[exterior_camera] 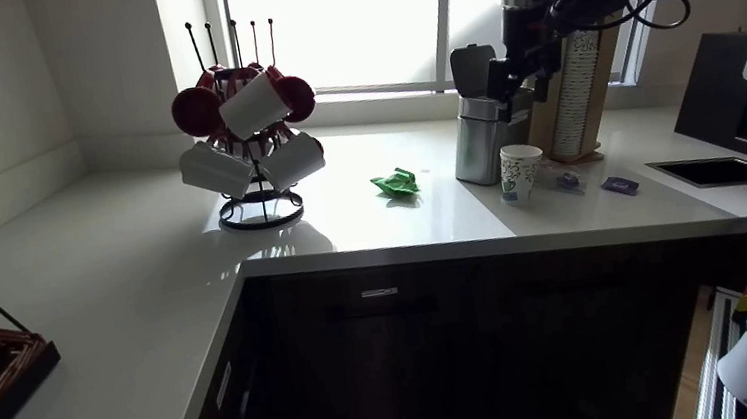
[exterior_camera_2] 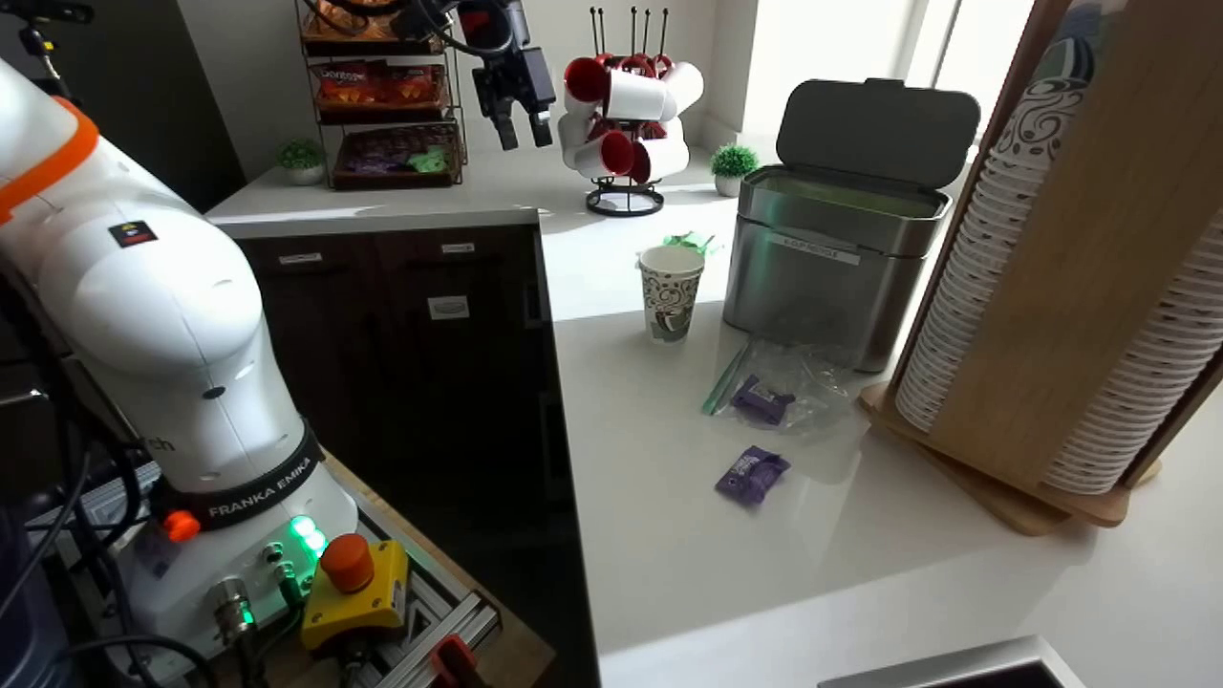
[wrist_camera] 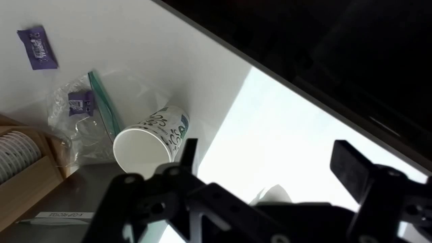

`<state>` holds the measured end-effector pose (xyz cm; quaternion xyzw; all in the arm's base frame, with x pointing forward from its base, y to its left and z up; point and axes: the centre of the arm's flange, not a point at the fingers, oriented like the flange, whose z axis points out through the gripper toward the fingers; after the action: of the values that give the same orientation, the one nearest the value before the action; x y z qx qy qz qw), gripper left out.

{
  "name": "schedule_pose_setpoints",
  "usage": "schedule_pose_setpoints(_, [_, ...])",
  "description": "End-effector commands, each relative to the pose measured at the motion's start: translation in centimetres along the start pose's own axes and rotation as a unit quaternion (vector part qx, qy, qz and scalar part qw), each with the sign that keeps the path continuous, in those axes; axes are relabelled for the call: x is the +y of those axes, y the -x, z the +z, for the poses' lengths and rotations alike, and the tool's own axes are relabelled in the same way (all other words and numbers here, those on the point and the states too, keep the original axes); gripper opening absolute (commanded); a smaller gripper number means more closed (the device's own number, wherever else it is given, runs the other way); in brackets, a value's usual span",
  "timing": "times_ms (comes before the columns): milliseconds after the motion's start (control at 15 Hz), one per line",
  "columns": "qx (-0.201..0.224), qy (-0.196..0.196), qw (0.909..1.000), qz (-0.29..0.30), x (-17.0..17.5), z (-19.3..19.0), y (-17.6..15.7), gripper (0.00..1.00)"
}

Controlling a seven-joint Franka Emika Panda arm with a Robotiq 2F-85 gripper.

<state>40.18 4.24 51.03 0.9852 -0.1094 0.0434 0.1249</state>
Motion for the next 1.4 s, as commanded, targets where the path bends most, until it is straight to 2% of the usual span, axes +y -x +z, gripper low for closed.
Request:
schedule_pose_setpoints(0, [0.000, 0.000, 1.0000, 0.000, 0.0, 0.0, 0.0, 1.00])
schedule_pose_setpoints(133, [-0.016, 0.005, 0.9995, 0.027, 0.3, 0.5, -2.2, 1.00])
schedule_pose_setpoints(267, [-0.027, 0.008, 0.9964, 0.080, 1.0, 1.0, -5.3, 1.00])
schedule_pose_setpoints(667, [-0.026, -0.022, 0.9798, 0.197, 1.1, 2.8, -13.6, 1.00])
schedule_pose_setpoints(867, [-0.011, -0.049, 0.9681, 0.245, -0.1, 3.8, -16.6, 1.00])
schedule_pose_setpoints(1333, [0.045, -0.114, 0.9297, 0.347, -2.2, 8.5, -21.4, 1.00])
